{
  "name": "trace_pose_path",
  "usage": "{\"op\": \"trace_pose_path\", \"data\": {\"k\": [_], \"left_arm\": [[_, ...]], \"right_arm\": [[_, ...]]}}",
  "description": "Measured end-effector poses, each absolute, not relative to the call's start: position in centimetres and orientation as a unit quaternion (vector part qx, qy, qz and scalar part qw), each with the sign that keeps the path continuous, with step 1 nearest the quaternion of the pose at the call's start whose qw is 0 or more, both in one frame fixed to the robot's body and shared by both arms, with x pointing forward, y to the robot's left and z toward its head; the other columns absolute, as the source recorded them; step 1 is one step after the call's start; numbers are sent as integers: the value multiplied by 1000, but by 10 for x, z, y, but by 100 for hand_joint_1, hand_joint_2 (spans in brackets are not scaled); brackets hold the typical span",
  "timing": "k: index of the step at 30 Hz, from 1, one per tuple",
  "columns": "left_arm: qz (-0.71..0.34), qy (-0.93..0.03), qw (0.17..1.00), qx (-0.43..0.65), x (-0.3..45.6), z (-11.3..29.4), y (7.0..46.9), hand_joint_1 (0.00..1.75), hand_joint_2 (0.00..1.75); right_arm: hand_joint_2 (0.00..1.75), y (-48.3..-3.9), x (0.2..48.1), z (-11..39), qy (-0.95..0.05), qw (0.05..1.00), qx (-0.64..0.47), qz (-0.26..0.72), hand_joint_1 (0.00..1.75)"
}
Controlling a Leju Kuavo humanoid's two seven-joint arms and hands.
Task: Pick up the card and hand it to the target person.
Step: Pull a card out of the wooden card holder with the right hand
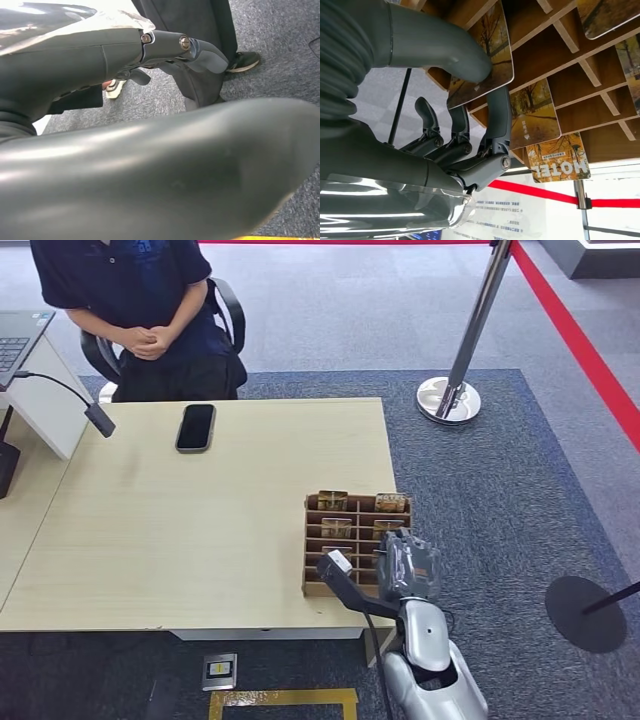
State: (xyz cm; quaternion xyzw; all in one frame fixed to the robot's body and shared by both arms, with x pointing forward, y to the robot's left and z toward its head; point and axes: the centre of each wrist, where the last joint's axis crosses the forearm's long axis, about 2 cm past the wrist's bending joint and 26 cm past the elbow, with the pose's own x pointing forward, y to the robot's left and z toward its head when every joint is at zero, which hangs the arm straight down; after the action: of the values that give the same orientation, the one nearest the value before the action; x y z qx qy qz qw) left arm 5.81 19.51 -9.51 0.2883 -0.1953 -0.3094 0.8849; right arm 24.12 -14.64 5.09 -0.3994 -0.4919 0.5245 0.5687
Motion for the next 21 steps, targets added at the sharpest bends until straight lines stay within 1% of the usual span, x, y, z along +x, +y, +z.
{"op": "trace_pose_path", "data": {"k": [13, 21], "left_arm": [[-306, -194, 886, 288, 58, -95, 195, 0, 0], [-304, -195, 887, 287, 58, -95, 195, 0, 0]], "right_arm": [[175, -147, 241, 52, -497, 565, -400, 523, 129], [175, -146, 237, 68, -531, 540, -413, 506, 129]]}}
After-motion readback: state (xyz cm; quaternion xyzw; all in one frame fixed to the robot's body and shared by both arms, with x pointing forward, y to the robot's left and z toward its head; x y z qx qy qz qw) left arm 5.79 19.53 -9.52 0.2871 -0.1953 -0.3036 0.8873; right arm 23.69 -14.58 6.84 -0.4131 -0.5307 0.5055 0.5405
